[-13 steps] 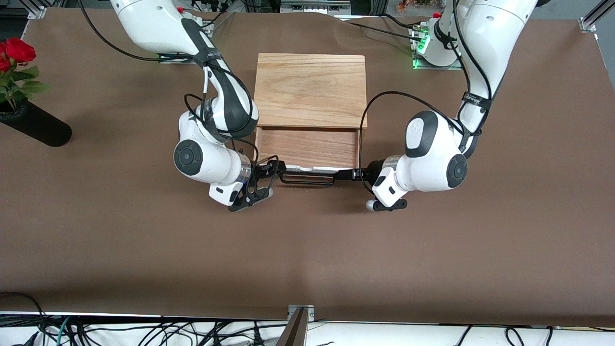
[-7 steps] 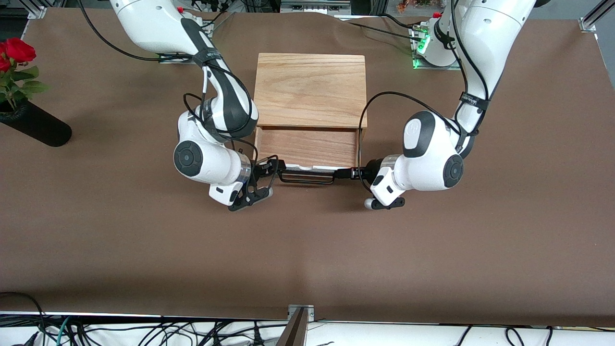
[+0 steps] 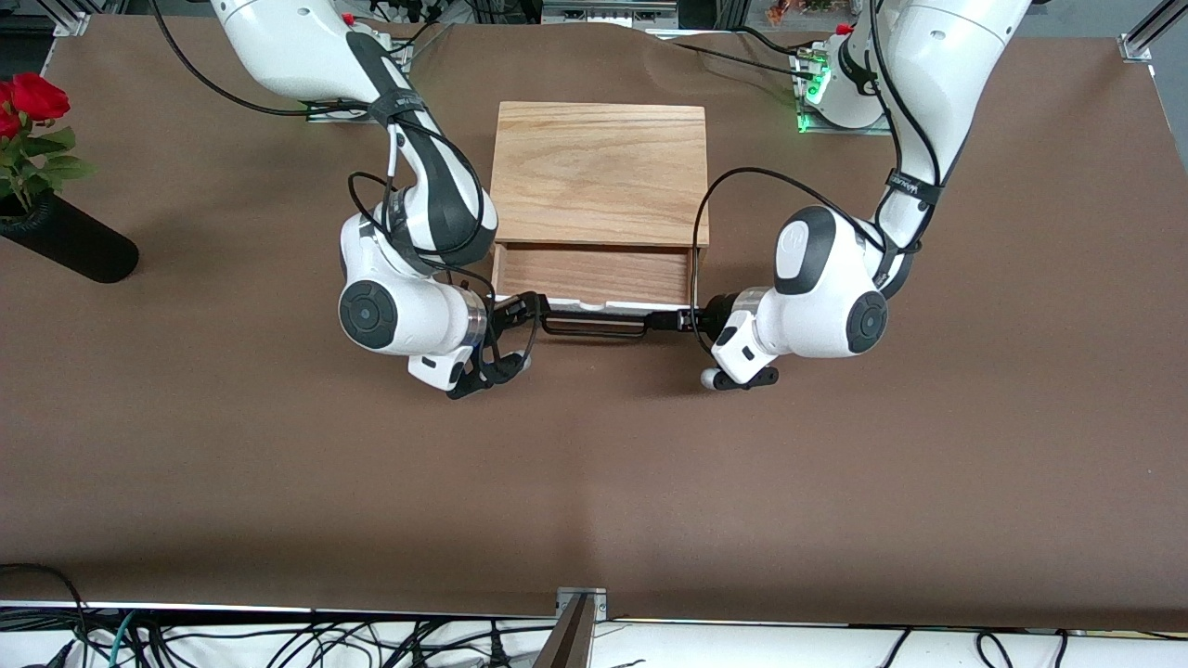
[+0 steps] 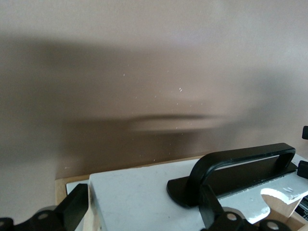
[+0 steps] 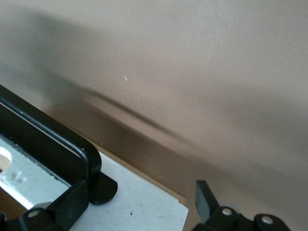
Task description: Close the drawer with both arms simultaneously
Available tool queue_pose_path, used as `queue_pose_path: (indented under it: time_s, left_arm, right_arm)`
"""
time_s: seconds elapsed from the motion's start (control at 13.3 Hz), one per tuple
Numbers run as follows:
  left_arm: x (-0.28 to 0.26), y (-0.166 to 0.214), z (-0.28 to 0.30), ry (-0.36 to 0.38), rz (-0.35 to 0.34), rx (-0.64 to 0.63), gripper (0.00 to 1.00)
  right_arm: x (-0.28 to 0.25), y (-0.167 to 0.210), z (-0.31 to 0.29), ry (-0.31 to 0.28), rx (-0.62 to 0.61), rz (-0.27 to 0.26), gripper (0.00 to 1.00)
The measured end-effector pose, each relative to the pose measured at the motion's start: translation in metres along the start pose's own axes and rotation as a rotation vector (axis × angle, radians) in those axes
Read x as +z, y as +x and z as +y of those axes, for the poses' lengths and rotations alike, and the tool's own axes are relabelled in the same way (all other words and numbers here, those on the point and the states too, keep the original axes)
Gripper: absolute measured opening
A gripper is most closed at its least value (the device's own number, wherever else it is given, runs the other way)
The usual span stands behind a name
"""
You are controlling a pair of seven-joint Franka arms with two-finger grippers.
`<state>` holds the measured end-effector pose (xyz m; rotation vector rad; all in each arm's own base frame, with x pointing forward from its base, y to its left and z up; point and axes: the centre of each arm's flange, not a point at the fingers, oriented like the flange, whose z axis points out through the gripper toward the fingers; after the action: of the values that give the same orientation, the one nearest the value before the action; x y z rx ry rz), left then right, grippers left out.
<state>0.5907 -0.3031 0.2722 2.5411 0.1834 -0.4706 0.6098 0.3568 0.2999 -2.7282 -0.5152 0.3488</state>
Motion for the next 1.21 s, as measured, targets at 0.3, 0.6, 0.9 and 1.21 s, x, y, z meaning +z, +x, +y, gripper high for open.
queue_pose_path:
  time_s: [0.3, 0.6, 0.9, 1.21]
  left_arm:
    - [0.009, -0.027, -0.002, 0.023, -0.032, 0.005, 1.0]
    - [0.016, -0.055, -0.004, 0.047, -0.06, 0.012, 1.0]
    - [0.016, -0.069, -0.005, 0.056, -0.04, 0.022, 1.0]
    - [0.014, -0.071, -0.004, 0.056, -0.033, 0.028, 1.0]
  right_arm:
    - [0.006, -0.01, -0.004, 0.009, -0.007, -0.087, 1.0]
    - [0.01, -0.017, -0.005, 0.015, -0.01, -0.146, 1.0]
    - [0.016, -0.025, -0.009, 0.02, -0.015, -0.21, 1.0]
    - [0.022, -0.035, -0.013, 0.025, -0.02, -0.293, 1.0]
